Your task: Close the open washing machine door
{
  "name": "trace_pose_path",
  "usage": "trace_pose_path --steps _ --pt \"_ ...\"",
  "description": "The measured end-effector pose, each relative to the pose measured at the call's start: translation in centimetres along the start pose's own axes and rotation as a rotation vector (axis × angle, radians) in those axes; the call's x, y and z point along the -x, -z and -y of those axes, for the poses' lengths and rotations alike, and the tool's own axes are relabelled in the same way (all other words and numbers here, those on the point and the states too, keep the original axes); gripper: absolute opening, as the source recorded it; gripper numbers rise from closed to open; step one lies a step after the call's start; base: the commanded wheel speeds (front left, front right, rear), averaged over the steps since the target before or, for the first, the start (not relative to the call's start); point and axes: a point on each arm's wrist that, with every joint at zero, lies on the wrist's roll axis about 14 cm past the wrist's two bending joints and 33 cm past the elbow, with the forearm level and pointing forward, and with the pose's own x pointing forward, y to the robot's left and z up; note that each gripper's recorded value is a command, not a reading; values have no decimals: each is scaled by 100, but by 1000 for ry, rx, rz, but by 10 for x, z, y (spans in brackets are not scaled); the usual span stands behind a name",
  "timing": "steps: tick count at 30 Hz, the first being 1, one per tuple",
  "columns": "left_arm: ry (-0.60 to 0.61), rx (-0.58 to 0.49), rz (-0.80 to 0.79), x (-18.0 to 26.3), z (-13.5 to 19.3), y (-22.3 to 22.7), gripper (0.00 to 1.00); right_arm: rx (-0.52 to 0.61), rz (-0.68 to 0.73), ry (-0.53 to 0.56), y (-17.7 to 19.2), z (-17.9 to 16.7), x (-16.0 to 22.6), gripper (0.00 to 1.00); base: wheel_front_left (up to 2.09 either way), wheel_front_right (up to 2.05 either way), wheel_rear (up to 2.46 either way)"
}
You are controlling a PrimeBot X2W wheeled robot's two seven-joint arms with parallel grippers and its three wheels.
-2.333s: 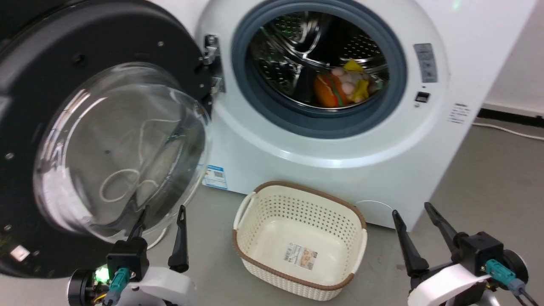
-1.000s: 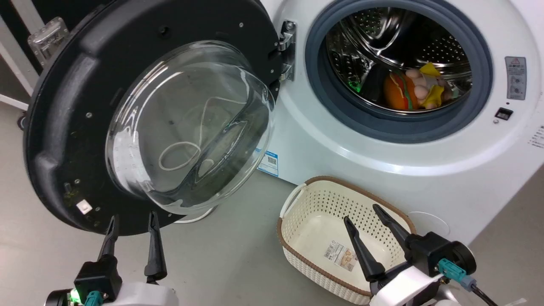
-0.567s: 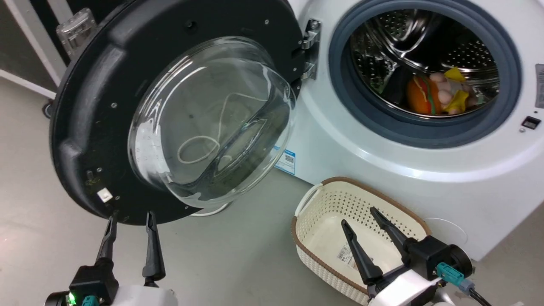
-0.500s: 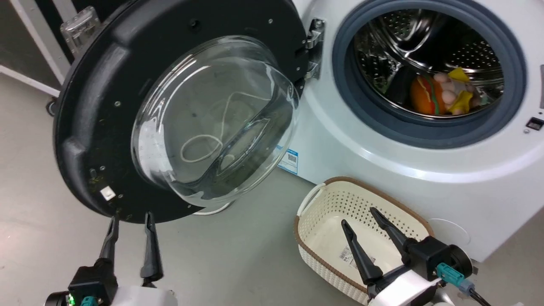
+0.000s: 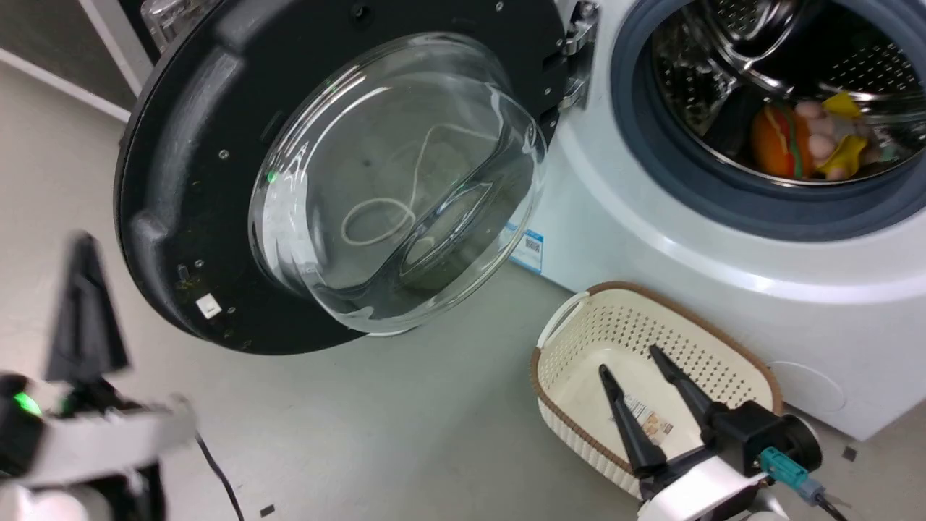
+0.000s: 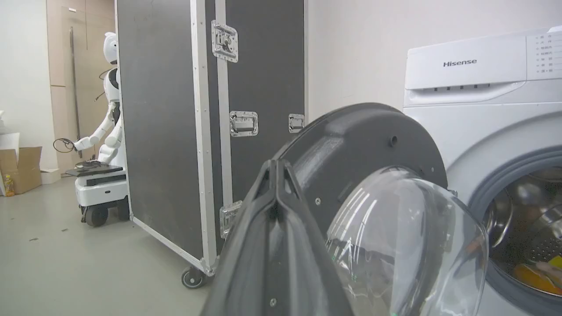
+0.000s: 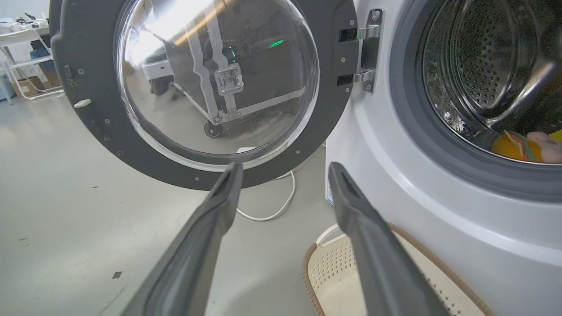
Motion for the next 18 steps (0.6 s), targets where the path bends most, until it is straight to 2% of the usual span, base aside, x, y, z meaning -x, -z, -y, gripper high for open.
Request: trace_pose_path --steps 3,7,8,9,10,12,16,17,18 --pt "-35 -2 77 -24 -24 -18 0 -9 -4 -1 6 2 -4 100 0 0 0" --pt "-80 25 79 -44 -49 -13 0 -21 -16 -12 15 0 -5 100 0 0 0" --pt "-118 88 27 -56 -64 5 0 -33 -27 -15 21 0 -5 100 0 0 0" --pt "-118 88 27 -56 -64 5 0 -33 -27 -15 21 0 -5 100 0 0 0" --pt "-154 163 -33 -72 -78 20 0 -39 -30 -9 23 4 -6 100 0 0 0" --pt "-158 192 -73 -81 -81 28 0 -42 -30 -4 24 6 -6 100 0 0 0" --pt "-210 400 -217 -107 -91 59 0 -48 -29 13 27 15 -7 100 0 0 0" --pt "-224 500 -333 -110 -87 84 0 -49 -33 21 29 19 -7 100 0 0 0" --pt "-224 500 -333 -110 -87 84 0 -49 -33 21 29 19 -7 100 0 0 0"
